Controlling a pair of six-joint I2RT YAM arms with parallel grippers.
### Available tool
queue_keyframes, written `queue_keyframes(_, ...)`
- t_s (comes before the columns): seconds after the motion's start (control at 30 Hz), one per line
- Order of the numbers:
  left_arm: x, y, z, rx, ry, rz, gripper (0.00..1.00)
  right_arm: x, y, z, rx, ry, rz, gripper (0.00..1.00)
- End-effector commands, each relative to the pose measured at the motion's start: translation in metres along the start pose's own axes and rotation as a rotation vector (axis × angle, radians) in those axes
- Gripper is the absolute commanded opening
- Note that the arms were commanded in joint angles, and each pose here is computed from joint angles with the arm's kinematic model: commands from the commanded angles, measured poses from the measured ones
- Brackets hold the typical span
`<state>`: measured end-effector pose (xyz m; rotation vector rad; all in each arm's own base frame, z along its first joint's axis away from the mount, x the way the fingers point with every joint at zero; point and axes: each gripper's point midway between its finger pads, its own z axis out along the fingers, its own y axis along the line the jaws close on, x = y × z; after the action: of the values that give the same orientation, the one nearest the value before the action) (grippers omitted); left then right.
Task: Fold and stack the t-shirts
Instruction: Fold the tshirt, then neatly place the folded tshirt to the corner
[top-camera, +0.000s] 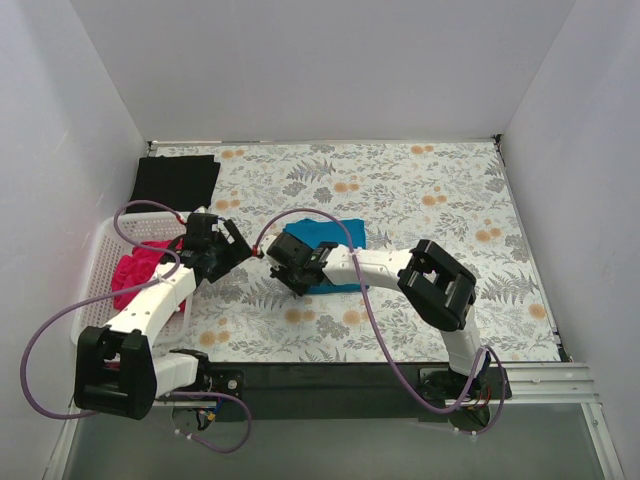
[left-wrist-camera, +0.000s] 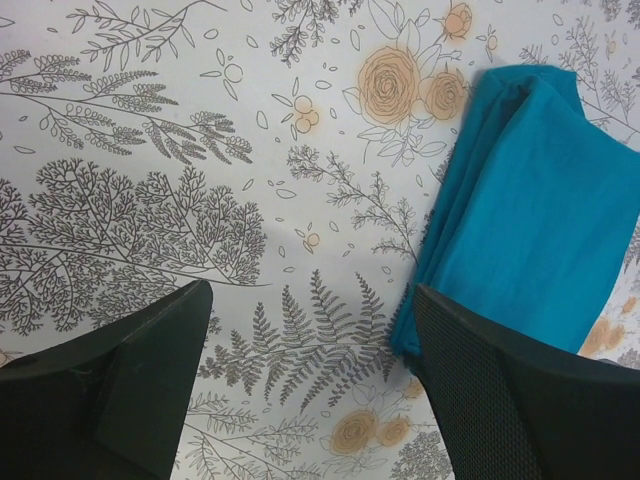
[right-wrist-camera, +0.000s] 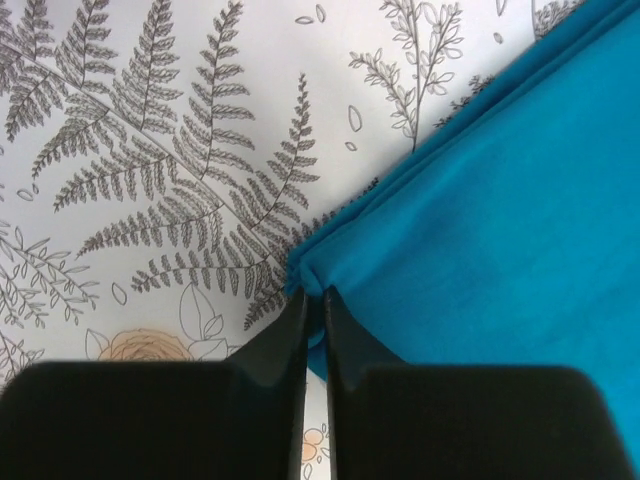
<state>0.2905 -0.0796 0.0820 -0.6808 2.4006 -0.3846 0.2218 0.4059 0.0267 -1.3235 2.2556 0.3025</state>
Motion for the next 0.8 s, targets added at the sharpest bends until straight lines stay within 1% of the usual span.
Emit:
queue_keyframes(0.0, 0.007, -0.009, 0.001, 0.068, 0.034, 0.002, 0.80, 0.025, -0.006, 0.012, 0.048, 0.092, -0.007, 0.09)
queue_keyframes(0.03, 0.008, -0.011, 0.001, 0.078, 0.041, -0.002, 0.80, 0.021, -0.008, 0.007, 0.059, 0.078, -0.006, 0.03)
queue_keyframes(0.07, 0.011, -0.013, 0.001, 0.089, 0.055, -0.007, 0.80, 0.016, -0.009, 0.004, 0.066, 0.062, -0.006, 0.01)
queue_keyframes(0.17, 0.018, -0.018, 0.005, 0.116, 0.094, -0.037, 0.80, -0.004, -0.010, -0.014, 0.037, -0.014, 0.024, 0.01)
queue_keyframes(0.2, 0.024, -0.026, 0.006, 0.152, 0.136, -0.069, 0.81, -0.015, -0.009, -0.026, 0.016, -0.056, 0.054, 0.01)
queue_keyframes(0.27, 0.031, -0.035, 0.006, 0.195, 0.182, -0.108, 0.84, -0.024, -0.007, -0.036, -0.028, -0.109, 0.088, 0.01)
queue_keyframes(0.3, 0.034, -0.046, 0.005, 0.252, 0.214, -0.127, 0.86, -0.033, -0.006, -0.050, -0.040, -0.156, 0.102, 0.01)
queue_keyframes(0.33, 0.036, -0.052, 0.005, 0.273, 0.233, -0.167, 0.86, -0.037, -0.005, -0.055, -0.058, -0.176, 0.122, 0.01)
queue_keyframes(0.4, 0.036, -0.059, 0.008, 0.295, 0.249, -0.199, 0.87, -0.045, -0.007, -0.069, -0.065, -0.235, 0.146, 0.01)
queue_keyframes(0.57, 0.040, -0.075, 0.012, 0.327, 0.305, -0.272, 0.93, -0.046, -0.013, -0.075, -0.102, -0.273, 0.219, 0.01)
queue_keyframes(0.67, 0.046, -0.081, 0.020, 0.335, 0.331, -0.303, 0.95, -0.045, -0.015, -0.073, -0.109, -0.286, 0.240, 0.01)
queue_keyframes(0.77, 0.050, -0.093, 0.024, 0.370, 0.340, -0.323, 0.96, -0.044, -0.008, -0.071, -0.150, -0.286, 0.241, 0.01)
